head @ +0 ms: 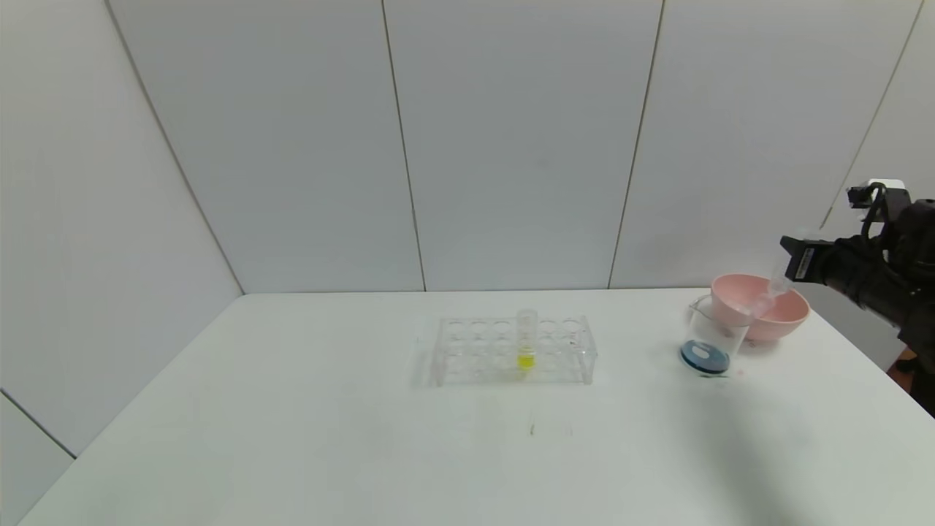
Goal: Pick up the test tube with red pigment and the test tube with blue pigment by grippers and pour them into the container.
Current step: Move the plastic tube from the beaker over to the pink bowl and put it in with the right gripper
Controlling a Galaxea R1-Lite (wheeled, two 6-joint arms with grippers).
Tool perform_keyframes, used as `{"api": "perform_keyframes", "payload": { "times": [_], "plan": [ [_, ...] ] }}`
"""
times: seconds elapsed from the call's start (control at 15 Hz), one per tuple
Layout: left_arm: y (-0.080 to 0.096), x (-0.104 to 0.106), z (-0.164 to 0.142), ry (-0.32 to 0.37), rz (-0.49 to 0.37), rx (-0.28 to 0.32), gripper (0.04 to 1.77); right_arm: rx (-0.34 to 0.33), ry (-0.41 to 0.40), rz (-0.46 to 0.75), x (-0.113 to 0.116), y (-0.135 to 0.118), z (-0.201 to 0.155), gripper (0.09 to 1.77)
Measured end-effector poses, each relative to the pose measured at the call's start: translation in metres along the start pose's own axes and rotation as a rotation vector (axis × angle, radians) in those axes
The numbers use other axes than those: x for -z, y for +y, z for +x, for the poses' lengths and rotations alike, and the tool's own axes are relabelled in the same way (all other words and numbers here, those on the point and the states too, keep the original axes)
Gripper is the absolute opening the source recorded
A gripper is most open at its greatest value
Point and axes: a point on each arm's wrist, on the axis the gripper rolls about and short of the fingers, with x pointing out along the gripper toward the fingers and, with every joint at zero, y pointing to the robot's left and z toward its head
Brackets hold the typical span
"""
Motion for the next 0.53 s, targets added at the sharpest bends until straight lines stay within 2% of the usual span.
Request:
{"api": "perform_keyframes", "payload": {
  "times": [0.2,0.53],
  "plan": [
    [0.000,0.000,0.000,0.000,0.000,0.000,1.76,0.033,-0.049,0.013,0.013,-0.005,0.030,0.50],
    [0.000,0.000,0.000,0.000,0.000,0.000,1.76,0.088,-0.029,0.016,0.044,-0.012,0.068,0.50]
  ]
}}
